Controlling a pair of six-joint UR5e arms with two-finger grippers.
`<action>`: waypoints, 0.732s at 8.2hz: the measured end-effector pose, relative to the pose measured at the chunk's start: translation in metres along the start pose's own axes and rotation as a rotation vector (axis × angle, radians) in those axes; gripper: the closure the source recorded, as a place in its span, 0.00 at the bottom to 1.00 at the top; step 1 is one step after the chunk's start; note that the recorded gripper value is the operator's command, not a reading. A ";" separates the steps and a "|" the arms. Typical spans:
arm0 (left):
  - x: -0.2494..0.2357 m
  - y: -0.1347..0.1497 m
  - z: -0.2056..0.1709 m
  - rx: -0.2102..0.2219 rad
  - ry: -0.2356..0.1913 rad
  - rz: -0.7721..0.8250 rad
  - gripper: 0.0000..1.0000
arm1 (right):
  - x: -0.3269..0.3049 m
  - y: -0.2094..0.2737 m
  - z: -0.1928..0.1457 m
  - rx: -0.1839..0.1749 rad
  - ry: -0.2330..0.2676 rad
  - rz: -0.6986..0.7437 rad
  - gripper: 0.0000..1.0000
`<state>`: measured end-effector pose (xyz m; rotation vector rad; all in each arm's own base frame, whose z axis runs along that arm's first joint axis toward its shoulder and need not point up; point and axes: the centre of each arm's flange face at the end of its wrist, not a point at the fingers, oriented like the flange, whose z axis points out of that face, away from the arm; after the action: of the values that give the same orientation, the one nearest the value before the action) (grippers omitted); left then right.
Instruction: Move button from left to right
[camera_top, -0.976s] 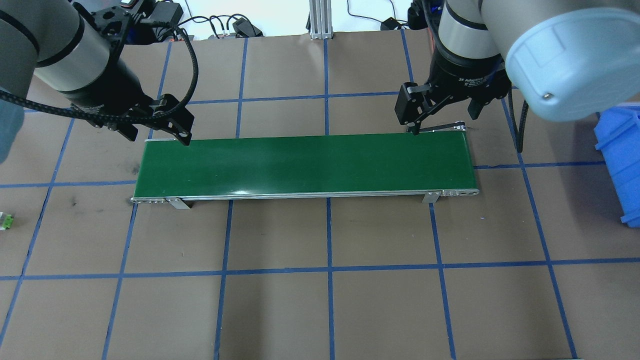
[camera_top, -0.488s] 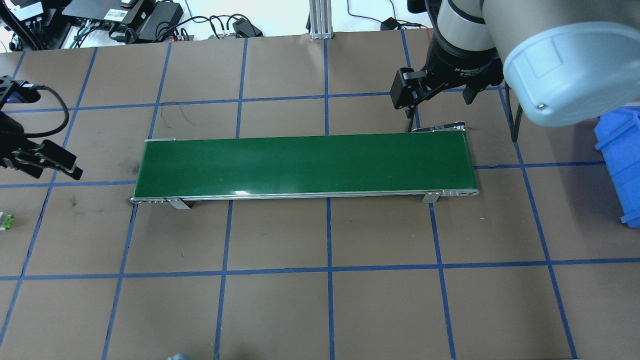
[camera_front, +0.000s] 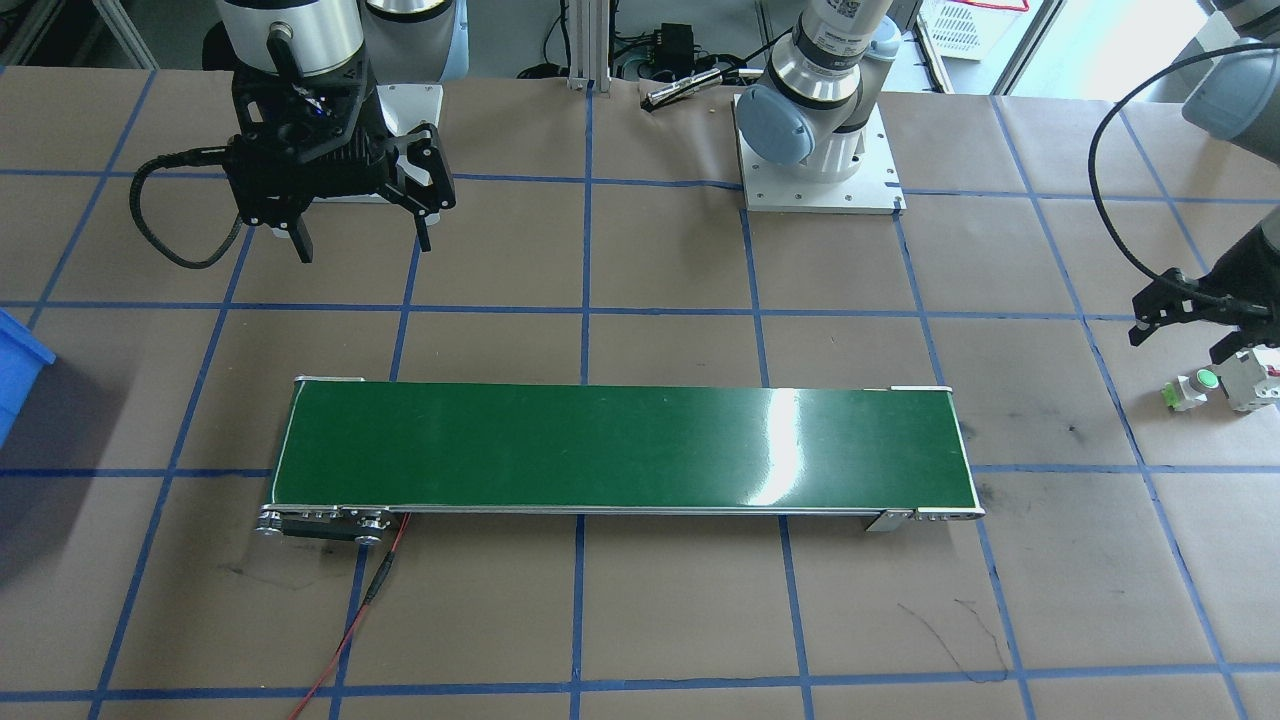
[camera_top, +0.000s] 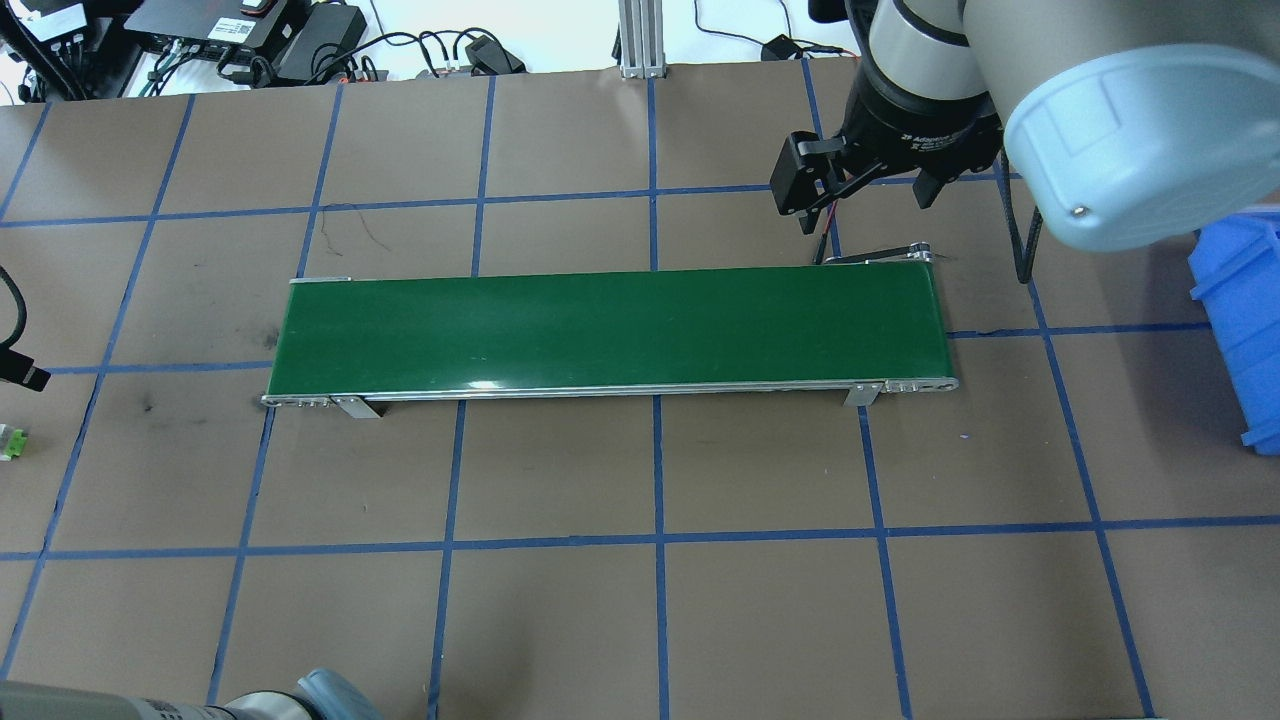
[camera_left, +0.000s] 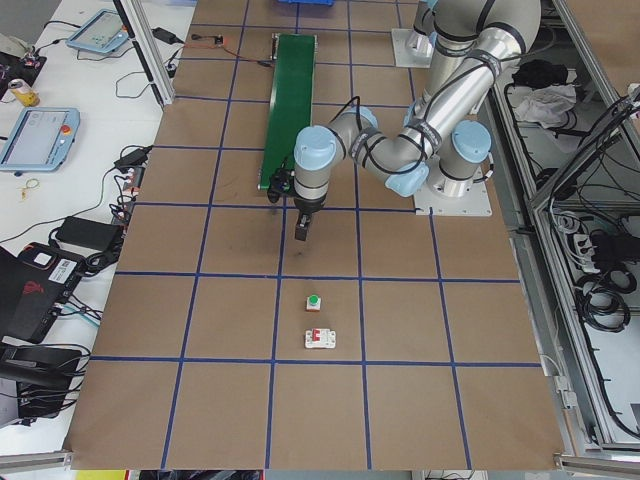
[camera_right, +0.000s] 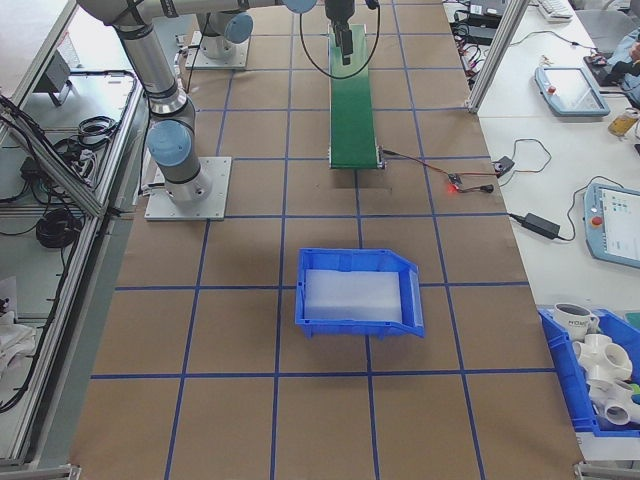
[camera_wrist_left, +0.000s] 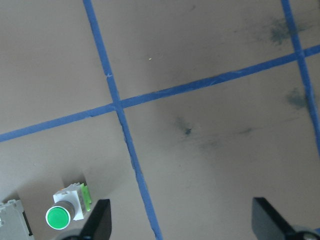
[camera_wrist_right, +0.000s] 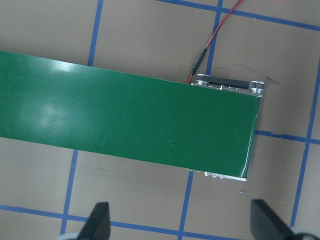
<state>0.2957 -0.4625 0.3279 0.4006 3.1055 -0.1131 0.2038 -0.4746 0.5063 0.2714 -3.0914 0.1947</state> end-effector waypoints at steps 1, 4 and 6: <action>-0.017 0.005 0.016 -0.013 -0.002 0.011 0.00 | -0.001 0.001 -0.001 -0.001 -0.003 -0.003 0.00; -0.070 0.030 0.045 -0.109 -0.023 -0.025 0.00 | -0.002 0.003 -0.001 -0.008 0.007 -0.007 0.00; -0.090 0.033 0.054 -0.147 -0.034 -0.047 0.00 | -0.002 -0.002 0.005 -0.004 0.005 -0.013 0.00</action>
<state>0.3913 -0.4575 0.2732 0.3187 3.0640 0.1059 0.2059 -0.4772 0.5019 0.2895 -3.0835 0.1886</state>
